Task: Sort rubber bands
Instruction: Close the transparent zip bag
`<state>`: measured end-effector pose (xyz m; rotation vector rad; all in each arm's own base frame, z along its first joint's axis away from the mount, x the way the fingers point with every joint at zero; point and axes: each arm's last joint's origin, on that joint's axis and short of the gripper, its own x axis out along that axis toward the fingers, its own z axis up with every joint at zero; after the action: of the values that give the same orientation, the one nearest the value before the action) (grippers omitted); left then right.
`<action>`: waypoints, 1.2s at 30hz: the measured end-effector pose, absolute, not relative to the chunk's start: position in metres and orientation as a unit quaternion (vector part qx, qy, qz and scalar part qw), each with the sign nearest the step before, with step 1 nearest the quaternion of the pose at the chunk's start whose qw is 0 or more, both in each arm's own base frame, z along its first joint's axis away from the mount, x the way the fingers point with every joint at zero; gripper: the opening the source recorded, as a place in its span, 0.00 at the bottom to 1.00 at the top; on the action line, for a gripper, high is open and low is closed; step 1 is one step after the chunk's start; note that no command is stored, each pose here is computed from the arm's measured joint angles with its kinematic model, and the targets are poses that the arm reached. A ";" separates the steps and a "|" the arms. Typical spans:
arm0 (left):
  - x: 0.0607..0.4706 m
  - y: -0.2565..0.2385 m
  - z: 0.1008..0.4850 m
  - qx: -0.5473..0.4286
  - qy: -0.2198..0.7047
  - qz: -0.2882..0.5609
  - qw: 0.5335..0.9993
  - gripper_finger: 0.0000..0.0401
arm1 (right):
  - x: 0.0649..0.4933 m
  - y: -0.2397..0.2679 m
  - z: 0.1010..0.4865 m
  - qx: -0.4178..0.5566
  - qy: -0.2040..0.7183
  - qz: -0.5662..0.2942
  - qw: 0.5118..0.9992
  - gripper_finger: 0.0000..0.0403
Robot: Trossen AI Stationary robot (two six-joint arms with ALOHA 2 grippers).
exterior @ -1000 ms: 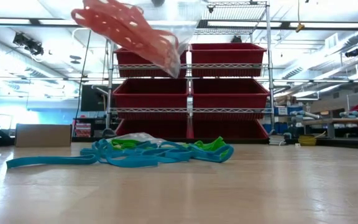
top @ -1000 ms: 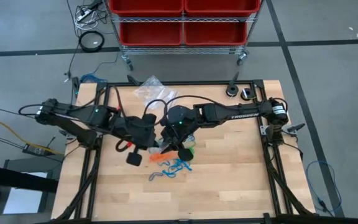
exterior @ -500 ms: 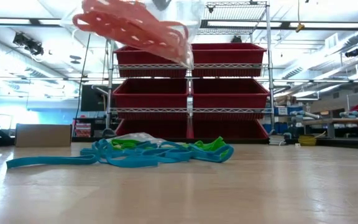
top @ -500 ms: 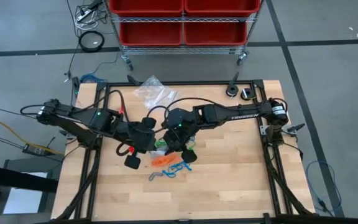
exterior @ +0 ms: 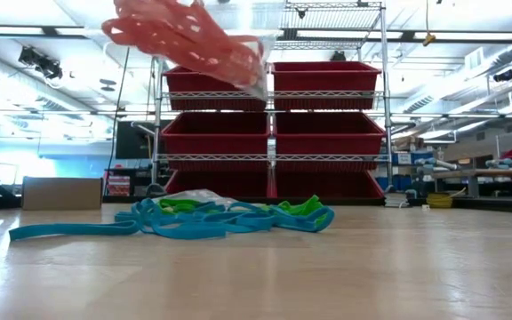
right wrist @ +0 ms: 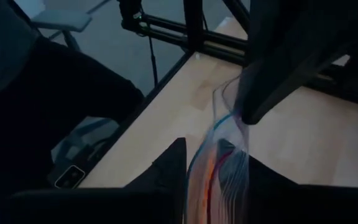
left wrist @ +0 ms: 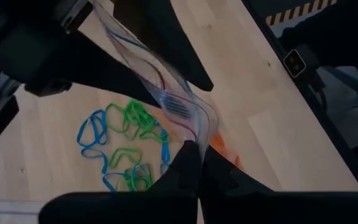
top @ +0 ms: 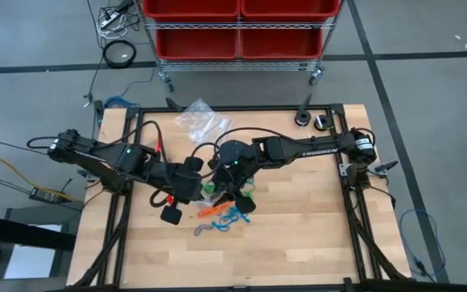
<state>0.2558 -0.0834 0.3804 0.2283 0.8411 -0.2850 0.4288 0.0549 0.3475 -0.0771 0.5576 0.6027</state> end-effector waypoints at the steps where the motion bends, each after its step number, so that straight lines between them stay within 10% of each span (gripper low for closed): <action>1: 0.256 -0.084 0.380 0.111 0.406 -0.138 0.897 0.00 | 0.429 0.055 0.348 -0.038 0.271 0.291 0.917 0.19; 18: 0.256 -0.089 0.382 0.101 0.393 -0.159 0.900 0.00 | 0.429 0.061 0.348 -0.062 0.270 0.275 0.921 0.22; 36: 0.258 -0.089 0.383 0.097 0.386 -0.164 0.903 0.00 | 0.429 0.062 0.349 -0.073 0.263 0.277 0.921 0.02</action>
<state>0.2575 -0.0892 0.3832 0.2003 0.7973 -0.3385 0.4288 0.0623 0.3486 -0.1498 0.5413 0.5697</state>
